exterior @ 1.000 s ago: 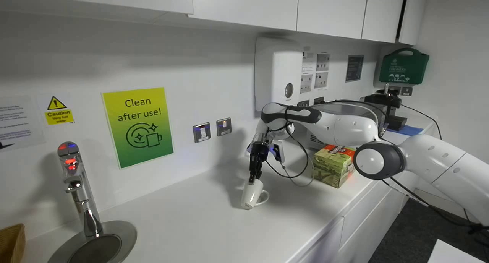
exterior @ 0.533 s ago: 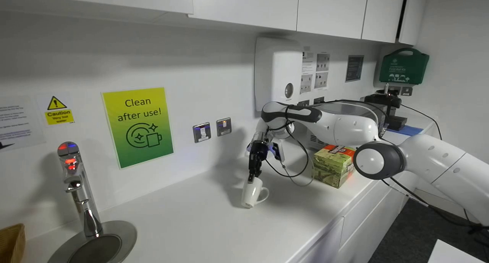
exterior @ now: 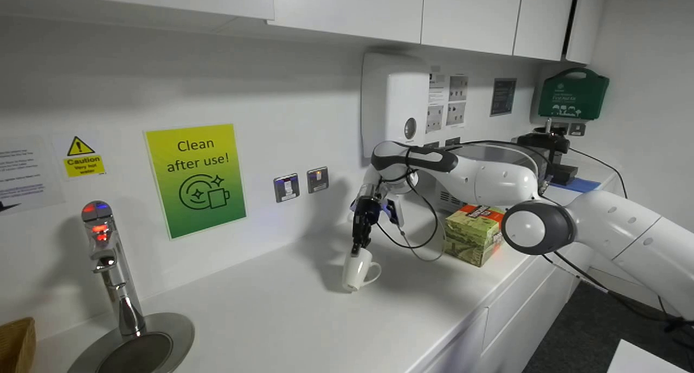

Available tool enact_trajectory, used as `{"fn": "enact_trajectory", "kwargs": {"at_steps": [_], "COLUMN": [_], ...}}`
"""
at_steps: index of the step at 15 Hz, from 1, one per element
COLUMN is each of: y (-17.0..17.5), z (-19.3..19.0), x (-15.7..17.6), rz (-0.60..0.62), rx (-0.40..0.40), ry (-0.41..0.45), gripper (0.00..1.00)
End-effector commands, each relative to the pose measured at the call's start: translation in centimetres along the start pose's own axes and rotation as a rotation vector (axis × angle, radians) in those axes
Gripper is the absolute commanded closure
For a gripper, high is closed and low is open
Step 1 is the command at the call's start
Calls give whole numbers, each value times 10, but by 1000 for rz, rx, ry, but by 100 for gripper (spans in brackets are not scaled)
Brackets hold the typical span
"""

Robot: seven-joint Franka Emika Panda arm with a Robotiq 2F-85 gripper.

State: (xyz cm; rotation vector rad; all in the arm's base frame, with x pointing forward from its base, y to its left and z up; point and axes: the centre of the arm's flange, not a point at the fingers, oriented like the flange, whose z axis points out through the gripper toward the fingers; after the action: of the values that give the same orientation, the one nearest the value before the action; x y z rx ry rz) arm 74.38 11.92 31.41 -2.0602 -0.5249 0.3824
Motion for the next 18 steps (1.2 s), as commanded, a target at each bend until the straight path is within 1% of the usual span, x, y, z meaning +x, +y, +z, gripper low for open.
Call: {"fn": "enact_trajectory", "kwargs": {"at_steps": [1,5,11,14,18], "y": [-20,-29,-45,-66,-85], "z": [-31,-36,-39,-43,-41], "x": [21,19,17,15,14], "rz": [3,8,58,73,68], "rx": [-39,-81,-247,-326,-387], "ry": [20,32,58,71,78], "gripper": [98,98,98,98,98]}}
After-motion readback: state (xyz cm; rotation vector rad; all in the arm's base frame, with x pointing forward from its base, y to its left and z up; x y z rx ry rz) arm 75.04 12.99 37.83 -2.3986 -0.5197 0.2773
